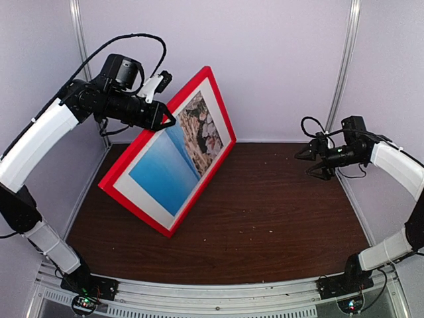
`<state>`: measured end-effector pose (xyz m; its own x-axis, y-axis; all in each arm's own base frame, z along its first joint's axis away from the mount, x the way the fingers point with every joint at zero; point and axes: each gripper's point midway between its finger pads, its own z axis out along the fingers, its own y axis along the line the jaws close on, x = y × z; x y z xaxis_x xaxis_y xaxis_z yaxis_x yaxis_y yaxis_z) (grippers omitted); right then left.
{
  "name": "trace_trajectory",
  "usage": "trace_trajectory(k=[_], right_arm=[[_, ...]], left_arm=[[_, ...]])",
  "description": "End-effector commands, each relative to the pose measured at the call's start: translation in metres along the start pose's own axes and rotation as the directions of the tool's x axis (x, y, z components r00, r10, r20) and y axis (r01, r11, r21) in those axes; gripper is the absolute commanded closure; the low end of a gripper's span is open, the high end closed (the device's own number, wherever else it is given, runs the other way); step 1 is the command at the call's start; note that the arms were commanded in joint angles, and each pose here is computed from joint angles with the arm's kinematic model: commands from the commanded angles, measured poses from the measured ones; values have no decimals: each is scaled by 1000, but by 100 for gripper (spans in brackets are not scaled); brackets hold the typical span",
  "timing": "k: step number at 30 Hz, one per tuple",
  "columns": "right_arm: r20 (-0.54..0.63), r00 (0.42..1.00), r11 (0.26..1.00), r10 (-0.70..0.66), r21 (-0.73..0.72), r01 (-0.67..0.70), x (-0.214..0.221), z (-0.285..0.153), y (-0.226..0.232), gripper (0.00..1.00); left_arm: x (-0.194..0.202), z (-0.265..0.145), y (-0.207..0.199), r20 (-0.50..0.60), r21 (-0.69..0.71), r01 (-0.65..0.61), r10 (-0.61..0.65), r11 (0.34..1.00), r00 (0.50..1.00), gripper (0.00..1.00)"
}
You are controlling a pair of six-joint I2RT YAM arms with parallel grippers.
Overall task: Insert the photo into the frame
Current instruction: Turn over the photo frame.
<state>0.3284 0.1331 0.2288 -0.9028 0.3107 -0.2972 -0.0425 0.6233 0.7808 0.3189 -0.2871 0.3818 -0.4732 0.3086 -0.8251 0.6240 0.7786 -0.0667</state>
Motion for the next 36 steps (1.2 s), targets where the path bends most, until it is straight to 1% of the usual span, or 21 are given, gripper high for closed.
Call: trace_trajectory(k=[1,3,5,12,14,21,24,29,31,36], right_arm=[[7,1000,1000,-1,-22,1,-2,2,-1,12],[4,1000,1000,2,-24,-2,-1,3,-1,12],[0,1000,1000,7,-28,-7,-1,5,-2,12],[-12,1000,1000,13,-27,-13,2,9,-6,11],[-13,1000,1000,10,-22,-10,4,11,-7,11],[-34,999,1000,-3,8,4,11,26,-15,11],[-36,999,1000,-6,29,7,12,33,-21,11],[-27,999,991,-39,130,42,11,42,-38,11],[-30,999,989,-43,140,47,11,48,-42,11],[-39,997,981,-60,181,66,12,64,-52,11]], left_arm=[[-75,-38,-9,235,346,256,-347,903,908,100],[-73,-27,-3,196,413,327,-433,850,880,100],[-68,-14,3,167,450,380,-494,808,853,100],[-42,31,22,84,506,529,-649,681,756,100],[-32,44,25,50,521,565,-684,639,727,100],[5,101,24,-118,547,662,-736,512,667,100],[25,123,26,-169,523,697,-742,491,649,100],[54,150,29,-227,482,734,-741,478,632,99],[66,160,30,-250,461,748,-739,478,626,93],[98,182,32,-301,419,770,-727,481,618,72]])
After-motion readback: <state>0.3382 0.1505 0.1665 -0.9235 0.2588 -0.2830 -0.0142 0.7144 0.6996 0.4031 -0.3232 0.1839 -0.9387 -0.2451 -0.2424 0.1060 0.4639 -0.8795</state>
